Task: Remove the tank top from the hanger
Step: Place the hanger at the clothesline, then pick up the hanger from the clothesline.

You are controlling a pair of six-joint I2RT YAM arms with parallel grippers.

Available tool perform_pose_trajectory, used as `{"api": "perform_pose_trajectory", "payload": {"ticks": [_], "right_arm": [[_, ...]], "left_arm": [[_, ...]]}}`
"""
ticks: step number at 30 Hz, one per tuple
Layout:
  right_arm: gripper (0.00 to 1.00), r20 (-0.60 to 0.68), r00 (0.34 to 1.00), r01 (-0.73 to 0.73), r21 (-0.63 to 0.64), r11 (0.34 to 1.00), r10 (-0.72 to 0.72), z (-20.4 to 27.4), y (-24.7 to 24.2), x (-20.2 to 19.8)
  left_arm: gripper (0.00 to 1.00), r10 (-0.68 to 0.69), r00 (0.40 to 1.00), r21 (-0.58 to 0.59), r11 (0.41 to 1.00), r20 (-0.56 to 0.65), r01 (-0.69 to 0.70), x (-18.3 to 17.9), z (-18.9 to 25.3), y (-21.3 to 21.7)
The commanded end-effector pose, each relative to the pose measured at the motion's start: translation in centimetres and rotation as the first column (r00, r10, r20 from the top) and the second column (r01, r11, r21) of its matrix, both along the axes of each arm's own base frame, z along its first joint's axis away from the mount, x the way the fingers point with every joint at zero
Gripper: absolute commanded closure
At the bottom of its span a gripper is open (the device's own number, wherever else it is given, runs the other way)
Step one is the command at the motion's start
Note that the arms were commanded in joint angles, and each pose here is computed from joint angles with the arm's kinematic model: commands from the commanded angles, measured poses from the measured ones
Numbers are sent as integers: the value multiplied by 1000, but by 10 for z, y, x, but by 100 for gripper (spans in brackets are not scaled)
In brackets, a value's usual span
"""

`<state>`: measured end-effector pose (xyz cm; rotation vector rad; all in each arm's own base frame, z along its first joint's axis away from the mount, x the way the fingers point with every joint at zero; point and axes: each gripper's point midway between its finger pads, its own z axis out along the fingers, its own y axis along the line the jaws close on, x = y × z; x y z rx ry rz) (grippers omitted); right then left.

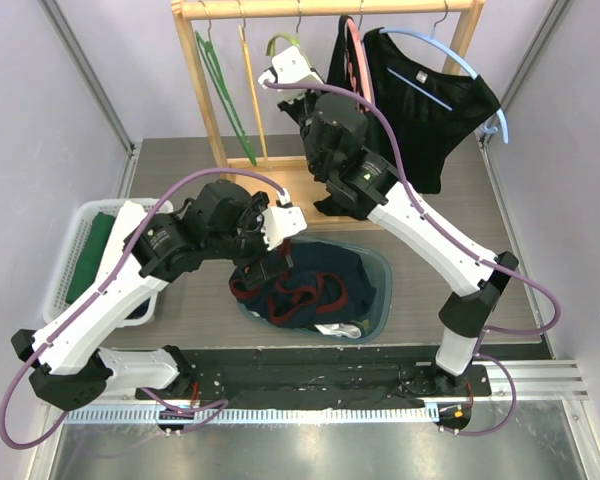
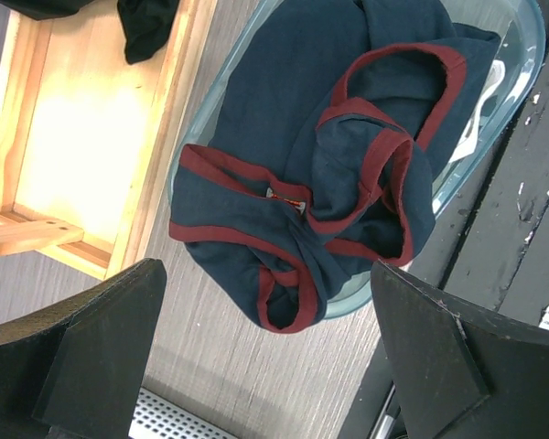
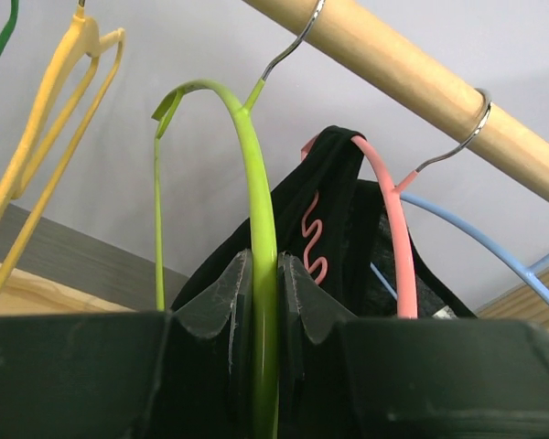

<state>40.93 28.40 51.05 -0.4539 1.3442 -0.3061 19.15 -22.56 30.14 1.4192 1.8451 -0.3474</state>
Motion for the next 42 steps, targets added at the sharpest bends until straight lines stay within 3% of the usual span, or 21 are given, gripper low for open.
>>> {"api": "perform_pose_trajectory", "payload": {"ticks": [1,4,5,6,7,10,12,19,23,29,42], "right_arm": [[99,43,999,-4,78,997,0,26,-12,-9],[98,1,1000,-29,64,998,29,13,-5,-8],[92,-12,999,-38,64,997,39,9,-3,-8],[83,-30,998,-49,66,997,51,4,-1,-8],[65,-30,998,-52,76,996,54,6,-2,-10],[42,-37,997,-69,128,989,74,15,-7,-18],[34,-43,992,-108,164,981,116,26,-10,-28],[25,29,980,-196,342,919,198,72,-50,-75],[24,78,988,-153,409,899,133,94,-94,-88],[25,23,999,-51,415,908,45,74,-119,-69],[18,-131,988,-24,397,917,83,16,-103,-36]], "left_arm": [[0,7,999,-22,1000,54,-6,3,17,5],[0,18,998,-30,999,63,-16,5,21,5],[0,31,997,-40,999,77,-28,8,24,4],[0,59,993,-42,998,98,-55,13,27,7],[0,81,991,-50,996,110,-76,17,30,7],[0,172,967,-77,984,191,-160,36,45,13],[0,220,948,-71,975,229,-209,46,49,18],[0,248,925,-30,968,287,-250,63,41,21],[0,255,917,-3,964,308,-267,69,35,22],[0,261,910,19,959,323,-281,71,31,27],[0,249,915,37,961,317,-275,70,25,28]]}}
